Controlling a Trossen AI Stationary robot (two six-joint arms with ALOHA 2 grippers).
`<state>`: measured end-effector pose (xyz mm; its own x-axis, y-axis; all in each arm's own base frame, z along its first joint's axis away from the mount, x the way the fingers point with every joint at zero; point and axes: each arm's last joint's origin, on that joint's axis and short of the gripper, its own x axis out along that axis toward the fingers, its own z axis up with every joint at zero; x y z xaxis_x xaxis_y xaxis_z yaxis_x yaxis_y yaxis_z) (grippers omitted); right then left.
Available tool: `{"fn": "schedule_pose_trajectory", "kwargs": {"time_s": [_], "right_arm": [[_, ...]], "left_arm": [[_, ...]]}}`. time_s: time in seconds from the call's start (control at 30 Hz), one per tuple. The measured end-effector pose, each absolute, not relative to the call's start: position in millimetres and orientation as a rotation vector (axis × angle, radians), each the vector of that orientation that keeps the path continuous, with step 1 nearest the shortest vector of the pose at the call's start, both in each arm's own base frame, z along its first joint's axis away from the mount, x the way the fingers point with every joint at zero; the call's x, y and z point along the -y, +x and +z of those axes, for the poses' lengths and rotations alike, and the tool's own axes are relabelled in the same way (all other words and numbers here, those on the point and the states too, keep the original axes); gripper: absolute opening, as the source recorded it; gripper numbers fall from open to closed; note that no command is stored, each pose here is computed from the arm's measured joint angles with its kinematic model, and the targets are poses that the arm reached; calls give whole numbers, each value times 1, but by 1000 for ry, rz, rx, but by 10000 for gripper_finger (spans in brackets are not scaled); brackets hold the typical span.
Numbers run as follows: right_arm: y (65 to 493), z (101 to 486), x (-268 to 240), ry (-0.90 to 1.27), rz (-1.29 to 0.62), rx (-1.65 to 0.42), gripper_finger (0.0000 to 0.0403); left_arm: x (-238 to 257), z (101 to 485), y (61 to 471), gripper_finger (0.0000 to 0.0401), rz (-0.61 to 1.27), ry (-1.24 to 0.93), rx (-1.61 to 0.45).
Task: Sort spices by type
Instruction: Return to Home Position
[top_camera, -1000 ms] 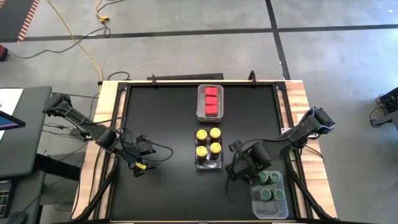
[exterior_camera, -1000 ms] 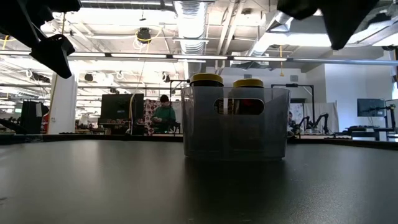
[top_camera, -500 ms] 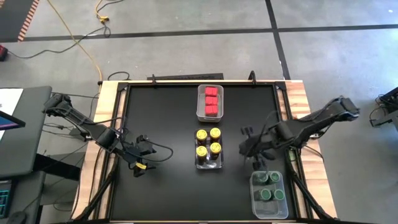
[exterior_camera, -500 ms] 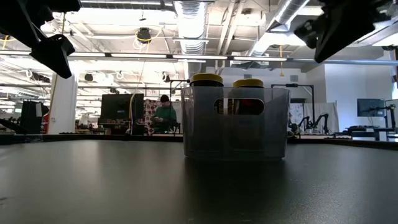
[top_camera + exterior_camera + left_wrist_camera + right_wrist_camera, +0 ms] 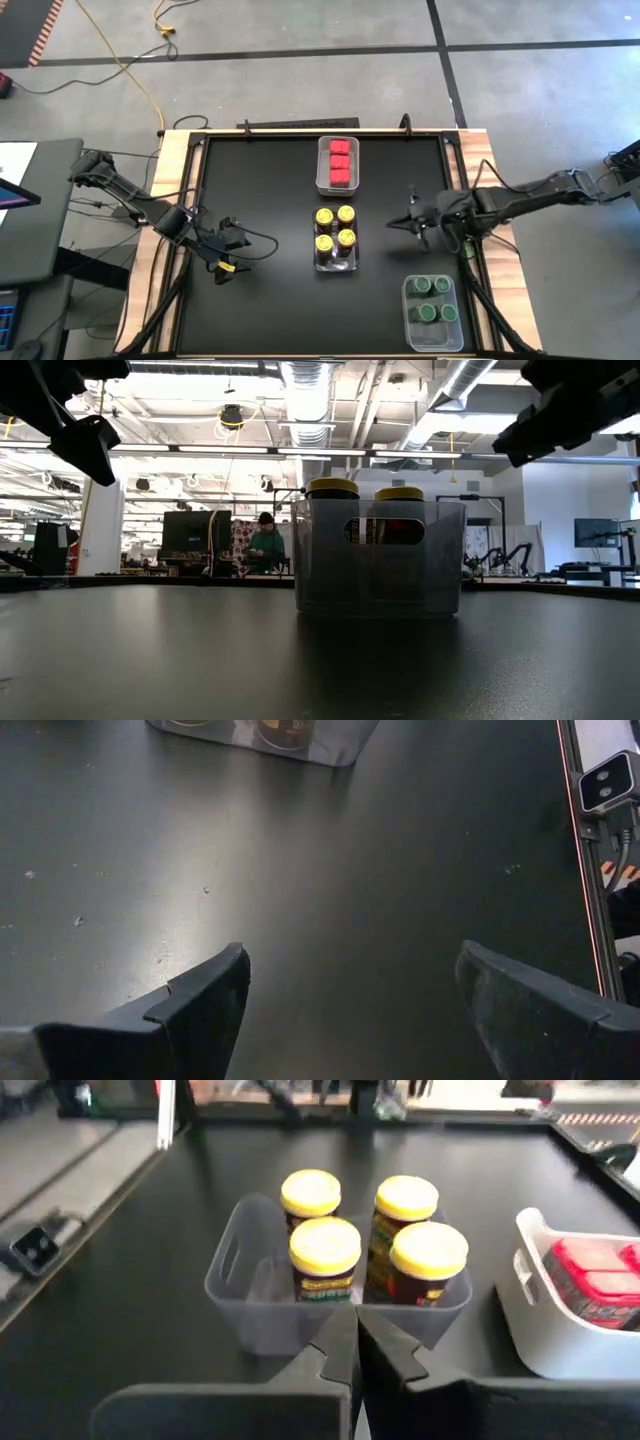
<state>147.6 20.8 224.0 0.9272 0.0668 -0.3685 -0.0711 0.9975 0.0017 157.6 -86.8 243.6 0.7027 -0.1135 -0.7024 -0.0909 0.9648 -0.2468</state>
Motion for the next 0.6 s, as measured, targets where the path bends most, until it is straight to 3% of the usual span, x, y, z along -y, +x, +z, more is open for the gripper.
{"fn": "schedule_pose_trajectory", "kwargs": {"time_s": [0.6], "right_arm": [[106, 189, -12, 91, 56, -77, 36]], "left_arm": [[87, 244, 158, 340, -12, -273, -794]]}}
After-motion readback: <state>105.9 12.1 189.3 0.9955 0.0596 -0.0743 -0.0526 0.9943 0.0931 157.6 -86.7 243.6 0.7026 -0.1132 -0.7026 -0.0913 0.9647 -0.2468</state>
